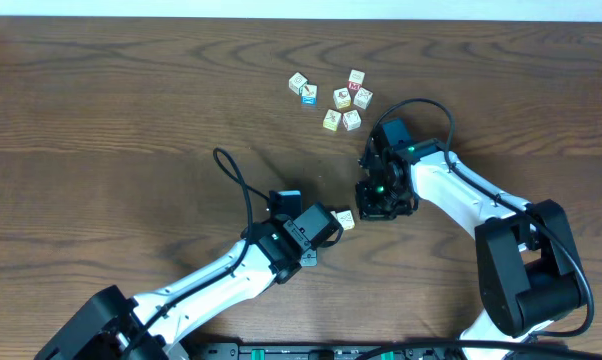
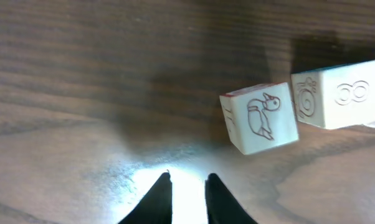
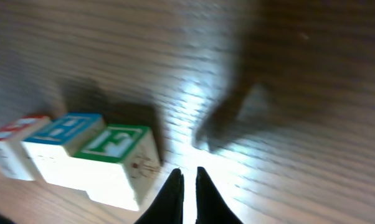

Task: Lift 3 blocks

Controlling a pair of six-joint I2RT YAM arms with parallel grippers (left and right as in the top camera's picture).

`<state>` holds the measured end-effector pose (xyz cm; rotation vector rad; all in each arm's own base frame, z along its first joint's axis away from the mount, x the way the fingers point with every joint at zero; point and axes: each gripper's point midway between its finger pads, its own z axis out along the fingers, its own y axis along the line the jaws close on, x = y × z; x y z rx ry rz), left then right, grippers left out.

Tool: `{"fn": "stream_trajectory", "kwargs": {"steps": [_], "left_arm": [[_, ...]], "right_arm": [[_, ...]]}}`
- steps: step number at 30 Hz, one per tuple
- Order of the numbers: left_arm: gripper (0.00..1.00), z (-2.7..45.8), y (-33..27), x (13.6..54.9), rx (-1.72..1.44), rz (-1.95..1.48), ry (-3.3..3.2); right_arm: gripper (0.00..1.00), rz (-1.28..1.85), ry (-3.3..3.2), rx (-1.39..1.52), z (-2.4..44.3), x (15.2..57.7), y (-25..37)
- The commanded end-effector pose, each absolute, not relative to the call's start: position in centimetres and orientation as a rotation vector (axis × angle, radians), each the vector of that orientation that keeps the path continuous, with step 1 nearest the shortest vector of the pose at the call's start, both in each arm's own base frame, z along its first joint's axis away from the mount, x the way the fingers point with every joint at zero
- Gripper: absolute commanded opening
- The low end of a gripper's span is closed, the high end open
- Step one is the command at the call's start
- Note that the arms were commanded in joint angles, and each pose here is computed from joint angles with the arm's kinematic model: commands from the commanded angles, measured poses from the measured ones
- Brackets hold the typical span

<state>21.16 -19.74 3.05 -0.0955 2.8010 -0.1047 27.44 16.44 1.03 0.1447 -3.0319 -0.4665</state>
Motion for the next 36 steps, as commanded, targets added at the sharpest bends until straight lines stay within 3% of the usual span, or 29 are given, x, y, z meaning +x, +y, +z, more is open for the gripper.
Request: {"fn": "stream_trajectory", "kwargs": {"steps": [1,36], "left_arm": [[0.11,2.6,-18.8,21.5,-0.146,-0.03,2.774],[0.08,-1.3,-20.7,23.1,-0.235,-0.065,2.759]], "right_arm": [[0.05,-0.379,-3.034,0.178,0.6,27.0,15.8],[0.08,-0.363,-3.034,0.37,0.5,26.1,17.9]]}}
